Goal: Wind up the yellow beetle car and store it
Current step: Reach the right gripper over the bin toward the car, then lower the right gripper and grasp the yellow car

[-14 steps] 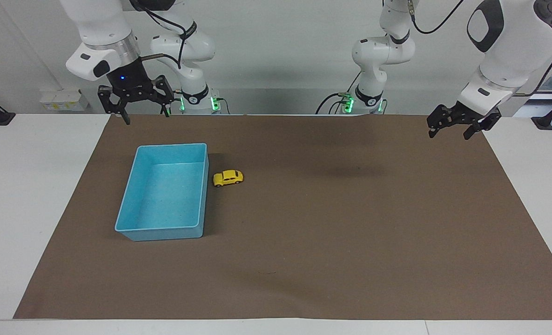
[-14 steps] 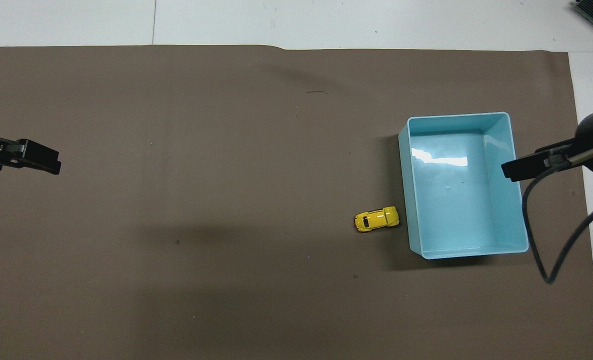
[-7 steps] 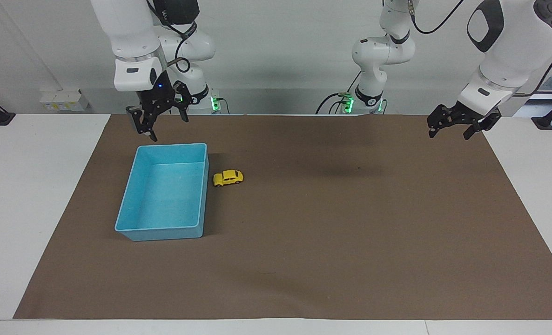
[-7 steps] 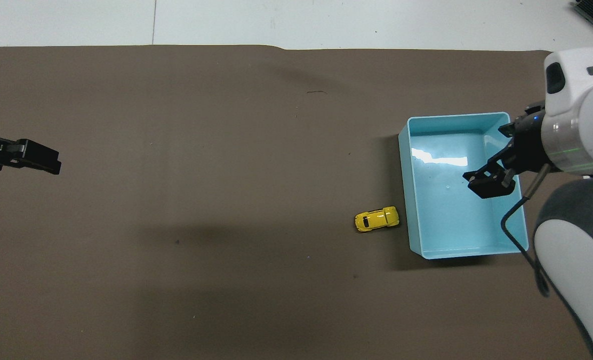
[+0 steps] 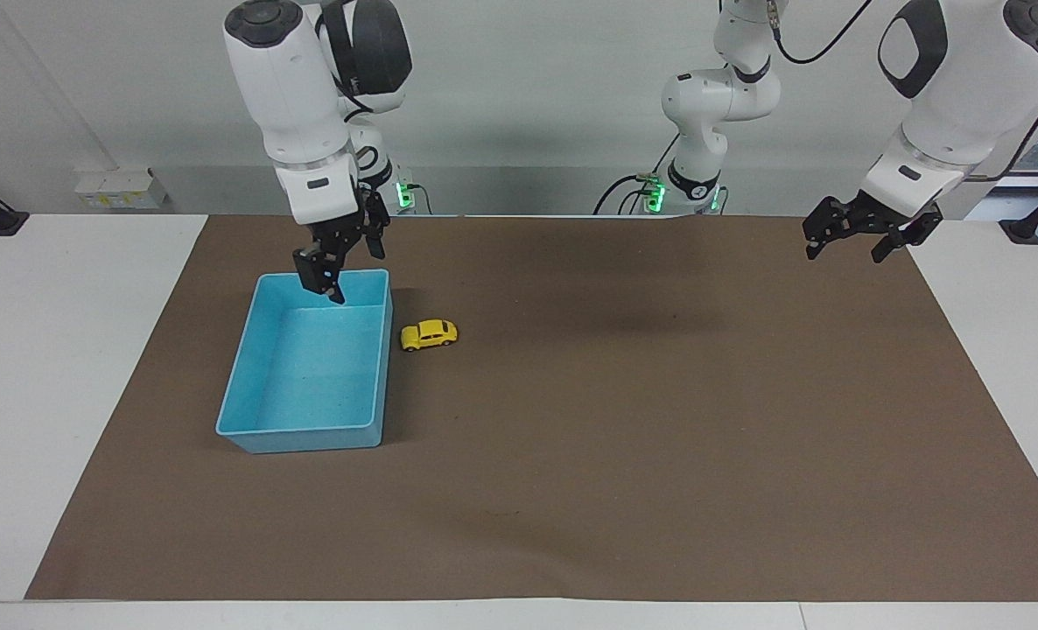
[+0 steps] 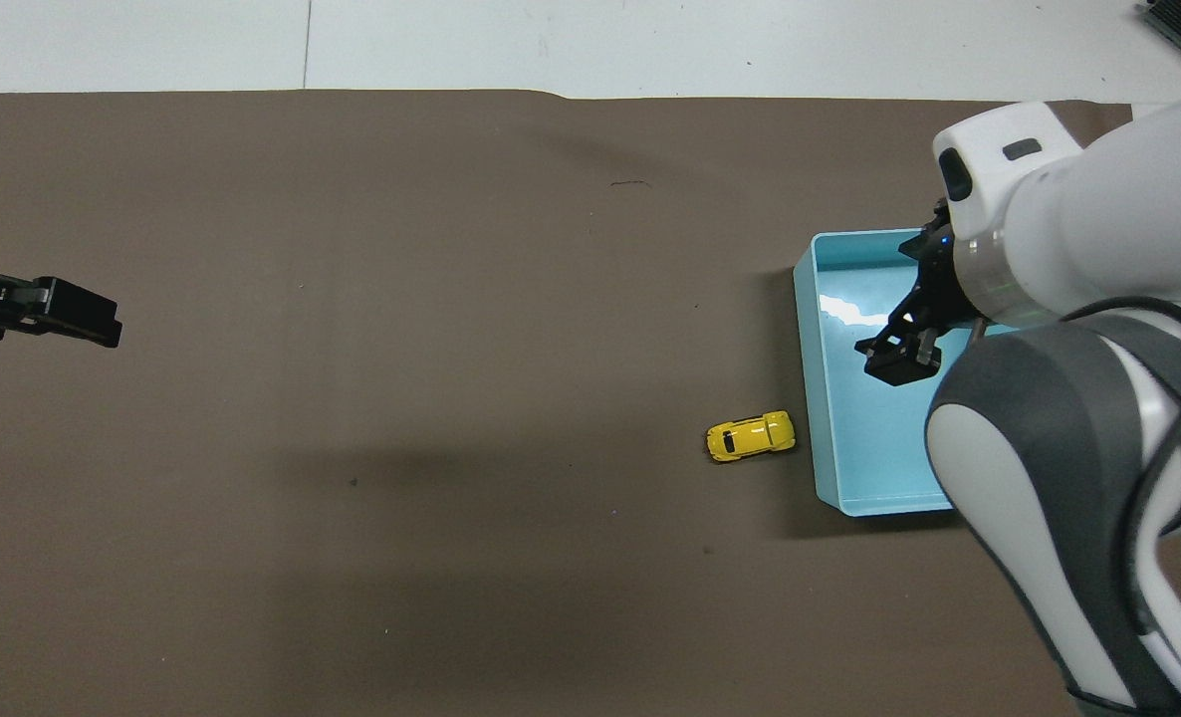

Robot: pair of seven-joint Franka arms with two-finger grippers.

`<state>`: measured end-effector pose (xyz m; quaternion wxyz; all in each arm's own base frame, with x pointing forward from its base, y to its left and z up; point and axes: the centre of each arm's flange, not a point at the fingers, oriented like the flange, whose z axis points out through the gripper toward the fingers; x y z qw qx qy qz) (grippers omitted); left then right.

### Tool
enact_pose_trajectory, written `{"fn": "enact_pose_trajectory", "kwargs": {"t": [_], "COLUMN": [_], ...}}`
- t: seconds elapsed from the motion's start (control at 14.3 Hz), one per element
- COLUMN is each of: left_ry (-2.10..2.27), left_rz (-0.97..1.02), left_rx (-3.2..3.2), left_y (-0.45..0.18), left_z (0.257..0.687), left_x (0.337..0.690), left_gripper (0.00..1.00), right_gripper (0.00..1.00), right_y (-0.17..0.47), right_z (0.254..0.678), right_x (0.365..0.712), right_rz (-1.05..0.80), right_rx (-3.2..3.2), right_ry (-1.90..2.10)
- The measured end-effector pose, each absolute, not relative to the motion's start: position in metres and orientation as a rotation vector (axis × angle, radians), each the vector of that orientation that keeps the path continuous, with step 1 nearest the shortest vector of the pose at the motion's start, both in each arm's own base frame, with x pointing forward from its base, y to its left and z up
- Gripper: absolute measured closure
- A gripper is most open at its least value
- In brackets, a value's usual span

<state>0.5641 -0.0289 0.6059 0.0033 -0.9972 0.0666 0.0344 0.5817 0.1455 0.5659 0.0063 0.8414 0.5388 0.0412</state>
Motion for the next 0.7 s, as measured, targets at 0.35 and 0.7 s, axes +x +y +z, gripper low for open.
{"fn": "enact_pose_trajectory", "kwargs": {"t": [0.35,0.7], "left_ry": [0.209,0.209], "left_rz": [0.108,0.108], "left_rx": [-3.126,-3.126], "left_y": [-0.029,-0.029], "left_z": [0.606,0.606], "left_x": [0.564,0.564], "left_gripper": [0.00,0.00], "right_gripper": [0.00,0.00], "right_y": [0.203,0.202], "right_z": [0.512,0.475], "right_x": [0.593,0.598], "right_rz": [0.084,0.087], "right_rx": [2.510,2.415], "right_ry": [1.809,1.914]}}
